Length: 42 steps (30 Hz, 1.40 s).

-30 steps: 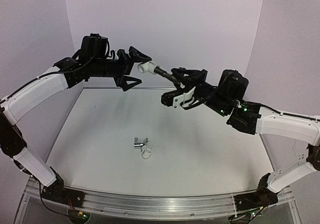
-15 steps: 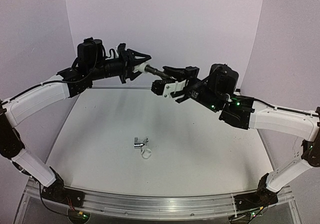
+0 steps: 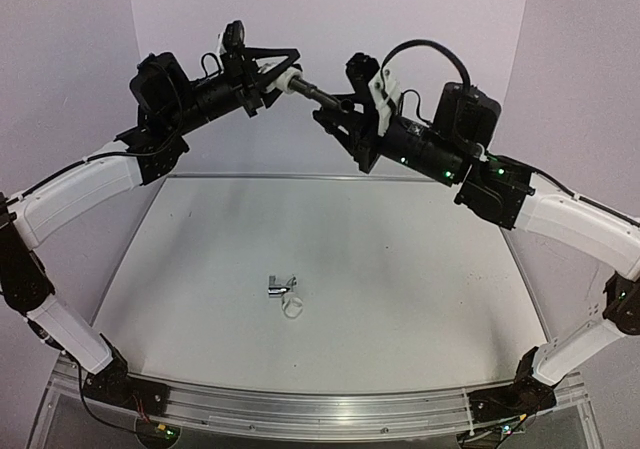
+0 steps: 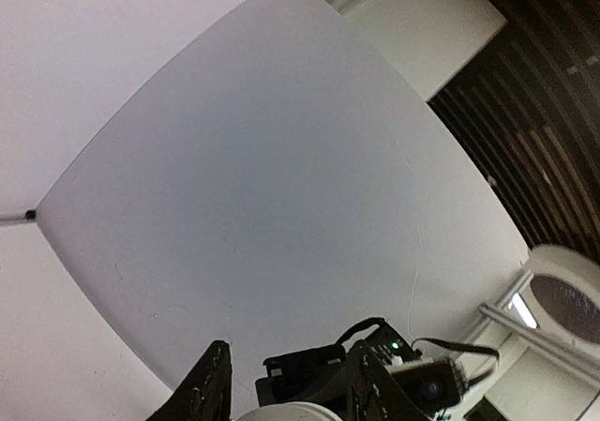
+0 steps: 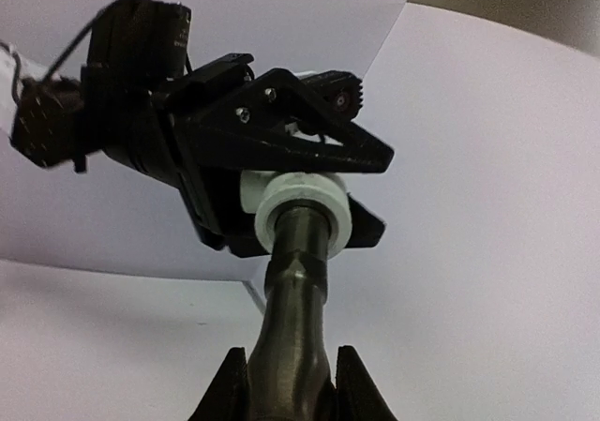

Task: Install the water faucets

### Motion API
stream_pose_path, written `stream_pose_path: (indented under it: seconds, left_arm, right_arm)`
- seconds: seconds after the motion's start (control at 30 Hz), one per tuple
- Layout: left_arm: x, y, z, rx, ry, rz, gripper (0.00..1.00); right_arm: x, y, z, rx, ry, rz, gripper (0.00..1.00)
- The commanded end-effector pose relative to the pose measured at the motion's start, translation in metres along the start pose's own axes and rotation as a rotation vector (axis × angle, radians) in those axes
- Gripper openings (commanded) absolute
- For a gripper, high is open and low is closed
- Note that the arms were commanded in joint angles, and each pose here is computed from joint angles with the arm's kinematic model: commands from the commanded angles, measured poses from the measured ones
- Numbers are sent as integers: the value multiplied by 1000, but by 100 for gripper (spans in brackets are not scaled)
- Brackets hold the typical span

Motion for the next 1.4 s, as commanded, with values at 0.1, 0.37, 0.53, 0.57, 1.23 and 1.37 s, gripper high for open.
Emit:
stream_pose_path:
  seconds: [0.1, 0.37, 0.53, 0.57, 1.23, 1.37]
  left_arm:
    - [-7, -42, 15, 287, 31, 418, 28]
    - [-4, -50, 12, 320, 43, 557, 35]
    - [-14, -39, 7, 174, -7, 479, 63]
    - [-14, -36, 4, 134, -4, 465, 66]
    - [14, 24, -56, -443, 33, -106, 90]
    - [24, 32, -53, -467, 62, -239, 89]
  right_arm:
    - [-103, 54, -41, -511, -221, 448, 0]
    - [-121, 56, -44, -583, -235, 545, 0]
    - [-116, 41, -45, -432, -269, 462, 0]
    - [-112, 34, -45, -367, -274, 432, 0]
    - [-37, -20, -38, 201, -98, -520, 0]
    - [-18, -22, -34, 243, -51, -749, 0]
Point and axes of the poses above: each gripper's point midway between its finger pads, its own z axis out along the fingers, its own y axis along the line the jaws close on, x = y × z, the point moved 3 cm from there along -z, back along the fingers, and after that the axes turned 13 degrees about z, right-handed, at the moved point
